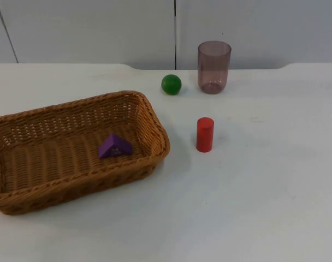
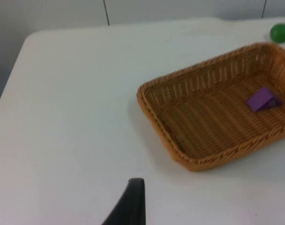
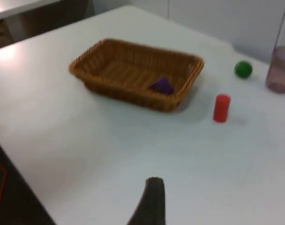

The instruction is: Pick up the basket with the left hand and place the triangular block into the basket with the right hand.

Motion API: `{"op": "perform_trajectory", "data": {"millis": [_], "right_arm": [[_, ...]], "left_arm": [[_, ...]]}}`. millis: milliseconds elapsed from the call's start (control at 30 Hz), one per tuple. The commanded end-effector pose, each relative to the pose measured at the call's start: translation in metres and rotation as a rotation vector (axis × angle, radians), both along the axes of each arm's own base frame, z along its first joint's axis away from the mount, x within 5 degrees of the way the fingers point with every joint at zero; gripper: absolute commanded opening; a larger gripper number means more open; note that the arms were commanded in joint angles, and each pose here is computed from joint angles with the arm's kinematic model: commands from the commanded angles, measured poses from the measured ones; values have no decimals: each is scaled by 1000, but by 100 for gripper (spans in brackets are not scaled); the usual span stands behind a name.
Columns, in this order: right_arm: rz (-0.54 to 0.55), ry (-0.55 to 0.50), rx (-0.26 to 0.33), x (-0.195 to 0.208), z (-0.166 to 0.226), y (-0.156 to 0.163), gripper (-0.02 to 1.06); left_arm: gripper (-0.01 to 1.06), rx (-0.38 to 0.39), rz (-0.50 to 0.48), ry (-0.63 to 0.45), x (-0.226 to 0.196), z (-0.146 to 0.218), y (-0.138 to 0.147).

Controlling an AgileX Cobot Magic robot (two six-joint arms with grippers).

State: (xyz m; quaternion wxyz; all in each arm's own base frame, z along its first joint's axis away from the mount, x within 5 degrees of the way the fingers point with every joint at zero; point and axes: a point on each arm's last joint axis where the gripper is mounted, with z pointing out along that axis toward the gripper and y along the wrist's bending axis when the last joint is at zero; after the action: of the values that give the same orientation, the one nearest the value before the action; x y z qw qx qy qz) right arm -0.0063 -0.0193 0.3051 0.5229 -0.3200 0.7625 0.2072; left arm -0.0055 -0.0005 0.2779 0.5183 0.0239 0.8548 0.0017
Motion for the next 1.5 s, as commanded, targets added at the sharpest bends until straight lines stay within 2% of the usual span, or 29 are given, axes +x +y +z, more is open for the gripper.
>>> {"op": "perform_trajectory", "data": {"millis": [0, 100, 900, 1000, 1067, 1133, 1167, 1233, 1467], "right_arm": [[22, 42, -16, 2, -10, 5, 73], [25, 77, -49, 5, -23, 10, 73], [51, 107, -33, 3, -25, 13, 73], [53, 105, -35, 3, -25, 13, 77], [54, 103, -37, 3, -25, 13, 88], [54, 103, -37, 3, -25, 13, 105], [54, 103, -37, 3, -25, 13, 105], [54, 103, -37, 3, -25, 13, 105], [54, 103, -36, 3, -25, 13, 105]], "left_arm": [[93, 5, 5, 9, 0, -3, 1], [93, 5, 5, 9, 0, -3, 1], [93, 6, -1, 11, 1, -3, 1], [93, 8, -2, 11, 1, -3, 1], [93, 8, -2, 11, 1, -3, 1], [97, 7, -1, 11, 1, -3, 1], [97, 7, -1, 11, 1, -3, 1], [105, 7, -1, 11, 1, -3, 1], [105, -2, 3, 11, 1, -3, 1]]}}
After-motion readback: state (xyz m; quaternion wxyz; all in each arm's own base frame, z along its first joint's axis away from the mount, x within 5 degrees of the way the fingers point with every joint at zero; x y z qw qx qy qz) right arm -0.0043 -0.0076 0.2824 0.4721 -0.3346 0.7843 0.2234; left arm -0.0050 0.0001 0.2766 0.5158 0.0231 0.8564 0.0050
